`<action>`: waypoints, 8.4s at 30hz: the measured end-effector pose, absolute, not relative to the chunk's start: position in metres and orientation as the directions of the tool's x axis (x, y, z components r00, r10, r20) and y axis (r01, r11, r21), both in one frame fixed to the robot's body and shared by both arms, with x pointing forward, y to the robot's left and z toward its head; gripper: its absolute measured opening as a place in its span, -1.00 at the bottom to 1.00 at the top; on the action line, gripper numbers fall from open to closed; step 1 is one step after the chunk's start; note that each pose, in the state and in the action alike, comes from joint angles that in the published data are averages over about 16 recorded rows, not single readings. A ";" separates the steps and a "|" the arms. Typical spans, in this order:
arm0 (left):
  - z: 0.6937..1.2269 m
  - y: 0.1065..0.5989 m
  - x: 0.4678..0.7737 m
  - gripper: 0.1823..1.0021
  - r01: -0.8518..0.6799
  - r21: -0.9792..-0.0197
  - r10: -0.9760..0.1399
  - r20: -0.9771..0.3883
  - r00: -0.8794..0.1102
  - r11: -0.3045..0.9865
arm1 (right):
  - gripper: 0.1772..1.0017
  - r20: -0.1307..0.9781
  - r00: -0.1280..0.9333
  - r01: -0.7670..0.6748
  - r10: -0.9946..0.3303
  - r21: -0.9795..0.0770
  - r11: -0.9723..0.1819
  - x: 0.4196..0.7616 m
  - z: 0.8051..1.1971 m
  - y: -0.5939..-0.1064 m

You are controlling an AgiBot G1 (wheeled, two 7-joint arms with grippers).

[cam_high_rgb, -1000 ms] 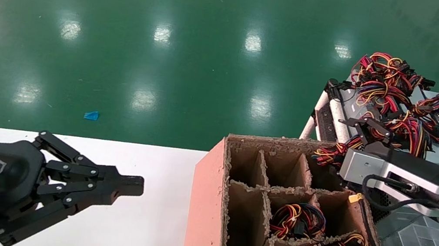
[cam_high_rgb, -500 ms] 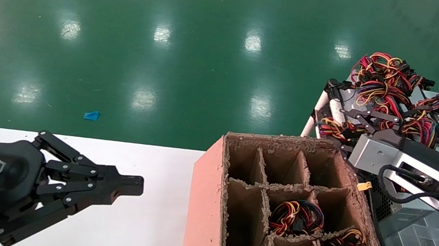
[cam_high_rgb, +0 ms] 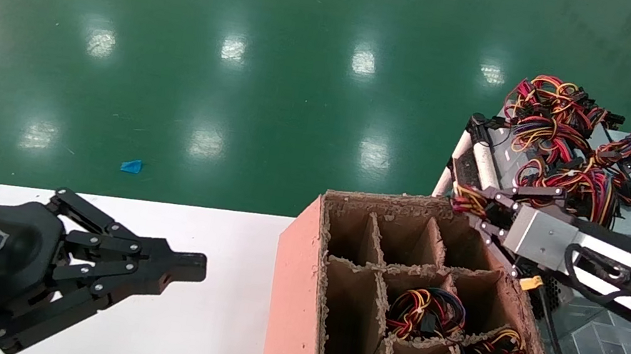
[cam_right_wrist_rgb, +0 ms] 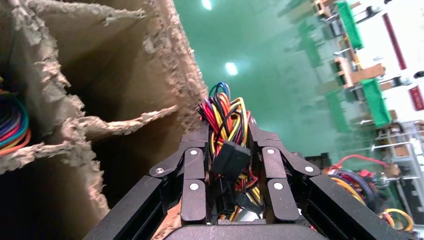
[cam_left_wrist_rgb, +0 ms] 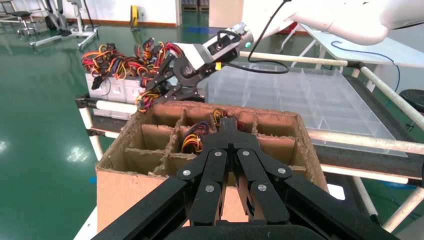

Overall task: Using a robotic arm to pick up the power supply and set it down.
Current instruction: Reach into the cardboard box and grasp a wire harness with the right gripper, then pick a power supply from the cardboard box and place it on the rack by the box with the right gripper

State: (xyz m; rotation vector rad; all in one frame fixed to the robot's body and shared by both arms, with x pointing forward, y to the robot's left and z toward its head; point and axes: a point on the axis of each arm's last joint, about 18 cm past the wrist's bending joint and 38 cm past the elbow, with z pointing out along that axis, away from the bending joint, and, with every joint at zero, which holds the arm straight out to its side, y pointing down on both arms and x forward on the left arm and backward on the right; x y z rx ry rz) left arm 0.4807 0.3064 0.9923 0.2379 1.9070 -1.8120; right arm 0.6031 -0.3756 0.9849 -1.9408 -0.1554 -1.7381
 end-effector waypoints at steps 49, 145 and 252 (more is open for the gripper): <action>0.992 0.306 0.481 -0.98 0.451 -0.887 -0.207 -0.462 -0.862 0.101 | 0.97 0.740 0.585 0.320 -0.333 -0.588 -0.743 0.551 0.967 -0.379; 0.992 0.306 0.481 -0.98 0.451 -0.887 -0.207 -0.462 -0.862 0.101 | -0.94 0.616 0.554 0.500 -0.560 -0.784 -0.368 0.442 1.119 -0.427; 0.992 0.306 0.481 -0.98 0.451 -0.887 -0.207 -0.462 -0.862 0.101 | -0.95 0.128 0.294 0.325 -0.947 -0.945 -0.027 0.505 1.034 -0.608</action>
